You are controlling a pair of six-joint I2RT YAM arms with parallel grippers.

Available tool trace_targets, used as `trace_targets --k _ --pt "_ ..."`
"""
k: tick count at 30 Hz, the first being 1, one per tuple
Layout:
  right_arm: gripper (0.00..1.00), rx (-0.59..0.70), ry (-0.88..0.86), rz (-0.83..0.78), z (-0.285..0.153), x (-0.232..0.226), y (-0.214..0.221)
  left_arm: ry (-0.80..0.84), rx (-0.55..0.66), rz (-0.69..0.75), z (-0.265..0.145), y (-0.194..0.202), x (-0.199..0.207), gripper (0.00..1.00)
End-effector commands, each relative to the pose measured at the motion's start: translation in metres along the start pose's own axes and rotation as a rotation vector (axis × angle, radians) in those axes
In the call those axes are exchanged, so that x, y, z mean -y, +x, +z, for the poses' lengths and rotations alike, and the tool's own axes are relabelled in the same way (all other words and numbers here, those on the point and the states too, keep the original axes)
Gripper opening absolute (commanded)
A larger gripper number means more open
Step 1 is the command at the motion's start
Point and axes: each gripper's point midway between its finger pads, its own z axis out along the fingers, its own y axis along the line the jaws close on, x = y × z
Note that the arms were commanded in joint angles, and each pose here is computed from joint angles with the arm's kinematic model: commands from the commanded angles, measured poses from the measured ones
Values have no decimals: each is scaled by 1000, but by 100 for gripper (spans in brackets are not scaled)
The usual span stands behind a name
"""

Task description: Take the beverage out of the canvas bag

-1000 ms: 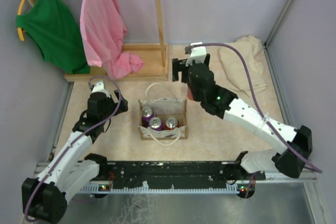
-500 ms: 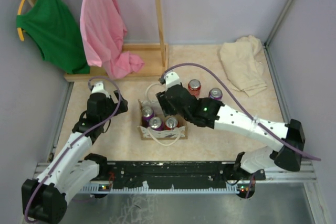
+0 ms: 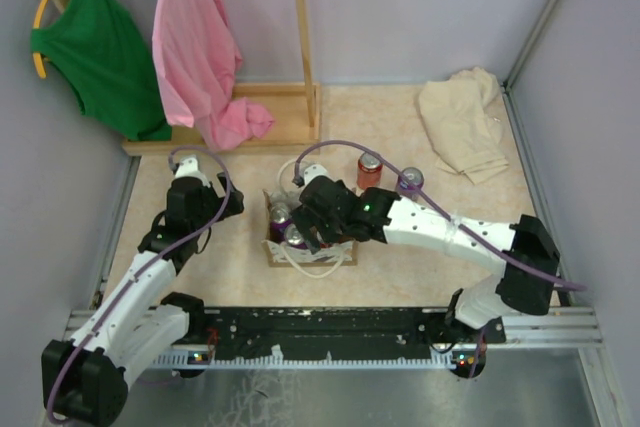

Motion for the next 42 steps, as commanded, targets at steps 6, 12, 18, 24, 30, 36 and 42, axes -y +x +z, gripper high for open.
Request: trace_targets --k 6,12,18,24,30,36,42 --pt "91 -136 -8 -67 2 0 30 1 19 -3 2 -3 1 99" --pt "90 -184 20 -75 12 3 43 2 16 -2 2 -3 1 99" --pt "88 -169 50 -62 21 6 43 4 13 -1 2 -2 2 99" --pt "86 -152 60 -57 33 6 44 -4 18 -1 0 -3 0 99" --pt "79 -159 52 -65 40 3 46 -7 13 -2 1 -2 -1 99" --pt "58 -161 50 -68 41 4 48 -8 2 -4 2 2 -1 99" --pt "20 -169 53 -66 40 5 50 -4 2 -6 2 2 0 99"
